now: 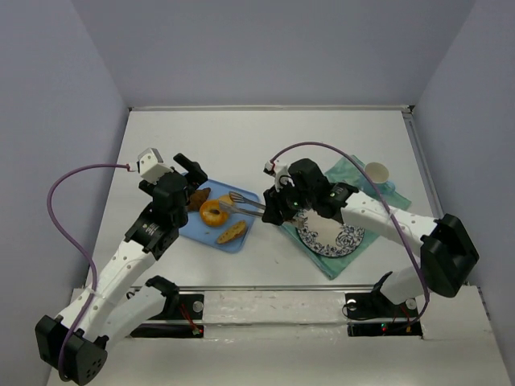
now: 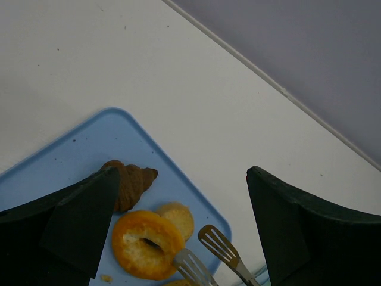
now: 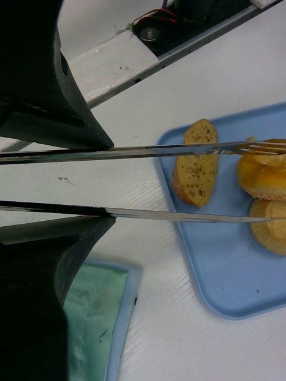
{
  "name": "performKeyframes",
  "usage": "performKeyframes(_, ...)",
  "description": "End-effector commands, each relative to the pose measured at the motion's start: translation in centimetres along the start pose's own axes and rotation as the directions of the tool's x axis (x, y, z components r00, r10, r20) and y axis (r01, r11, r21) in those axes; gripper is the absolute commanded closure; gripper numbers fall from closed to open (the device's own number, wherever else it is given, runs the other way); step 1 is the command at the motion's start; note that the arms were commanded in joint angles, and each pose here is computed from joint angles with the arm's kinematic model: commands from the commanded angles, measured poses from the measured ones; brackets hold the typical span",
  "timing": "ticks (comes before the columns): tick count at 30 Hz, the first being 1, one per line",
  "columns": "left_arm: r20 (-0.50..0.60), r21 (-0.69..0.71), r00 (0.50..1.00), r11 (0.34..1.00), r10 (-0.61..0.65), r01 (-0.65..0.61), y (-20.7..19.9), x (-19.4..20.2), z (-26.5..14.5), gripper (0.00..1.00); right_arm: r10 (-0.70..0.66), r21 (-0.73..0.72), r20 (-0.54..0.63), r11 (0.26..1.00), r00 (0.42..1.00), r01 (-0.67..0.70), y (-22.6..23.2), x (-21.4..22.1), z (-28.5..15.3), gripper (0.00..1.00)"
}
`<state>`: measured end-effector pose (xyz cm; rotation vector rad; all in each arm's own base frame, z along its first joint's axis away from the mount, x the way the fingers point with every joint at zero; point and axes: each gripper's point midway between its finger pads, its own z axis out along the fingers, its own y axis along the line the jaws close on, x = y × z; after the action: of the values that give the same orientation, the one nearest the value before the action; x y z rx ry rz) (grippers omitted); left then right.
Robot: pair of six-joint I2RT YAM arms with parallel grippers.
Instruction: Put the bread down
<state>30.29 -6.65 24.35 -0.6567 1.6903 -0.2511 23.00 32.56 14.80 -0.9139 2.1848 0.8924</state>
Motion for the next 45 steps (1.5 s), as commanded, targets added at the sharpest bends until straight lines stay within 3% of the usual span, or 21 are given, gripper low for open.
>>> performKeyframes(1, 0.067, -0.001, 0.996, 0.999, -0.052, 0.053, -0.3, -2.2, -0.2, 0.01, -0.031, -0.067, 0.06, 0.997, 0.998, 0.035, 1.9, -2.8, 0.3, 0.48)
performKeyframes(10, 0.071, -0.006, 0.996, 0.999, -0.052, 0.053, -0.2, -2.2, -0.2, 0.01, -0.04, -0.047, -0.023, 0.998, 0.999, 0.039, 1.6, -1.9, 2.5, 0.5)
performKeyframes(11, 0.071, -0.007, 0.996, 0.999, -0.05, 0.05, -0.2, -2.1, -0.2, 0.01, -0.047, -0.041, -0.035, 0.998, 0.998, 0.046, 1.8, -1.6, 2.7, 0.52)
performKeyframes(15, 0.071, -0.006, 0.996, 0.999, -0.051, 0.051, -0.2, -2.2, -0.2, 0.01, -0.058, 0.013, 0.004, 0.998, 0.998, 0.058, 1.6, -2.7, 2.1, 0.83)
performKeyframes(20, 0.066, -0.003, 0.997, 0.999, -0.047, 0.047, -0.3, -2.1, -0.2, 0.01, -0.012, 0.101, 0.11, 0.995, 0.994, 0.001, 1.6, -4.7, -0.8, 0.93)
performKeyframes(24, 0.067, 0.0, 0.996, 0.999, -0.05, 0.05, -0.3, -2.1, -0.3, 0.01, 0.048, 0.198, 0.238, 0.975, 0.97, -0.097, 0.8, -5.9, -4.8, 0.93)
performKeyframes(26, 0.066, 0.003, 0.997, 0.999, -0.05, 0.05, -0.4, -2.1, -0.2, 0.01, 0.082, 0.274, 0.297, 0.947, 0.951, -0.168, -0.3, -5.9, -6.9, 0.93)
performKeyframes(28, 0.061, 0.007, 0.997, 0.999, -0.046, 0.045, -0.5, -1.9, -0.1, 0.01, 0.155, 0.394, 0.332, 0.874, 0.931, -0.286, -2.3, -4.1, -9.8, 0.93)
performKeyframes(29, 0.059, 0.007, 0.997, 0.999, -0.043, 0.043, -0.5, -1.9, -0.1, 0.01, 0.197, 0.461, 0.292, 0.828, 0.936, -0.318, -3.3, -1.7, -10.8, 0.93)
performKeyframes(31, 0.056, 0.003, 0.998, 0.999, -0.036, 0.036, -0.6, -1.8, 0.1, 0.01, 0.287, 0.506, 0.352, 0.742, 0.891, -0.44, -4.1, 0.2, -13.3, 0.93)
performKeyframes(32, 0.057, 0.005, 0.998, 0.999, -0.038, 0.038, -0.7, -1.9, 0.1, 0.01, 0.337, 0.56, 0.3, 0.696, 0.893, -0.45, -4.5, 3.2, -14.2, 0.93)
performKeyframes(38, 0.049, -0.003, 0.999, 1.0, -0.022, 0.022, -0.7, -1.5, 0.5, 0.01, 0.606, 0.609, 0.336, 0.444, 0.721, -0.657, -3.7, 12.4, -19.3, 0.93)
performKeyframes(45, 0.033, -0.01, 0.999, 1.0, -0.007, 0.007, -1.0, -1.1, 1.0, 0.01, 0.71, 0.504, 0.362, 0.396, 0.604, -0.768, -1.9, 16.2, -21.2, 0.9)
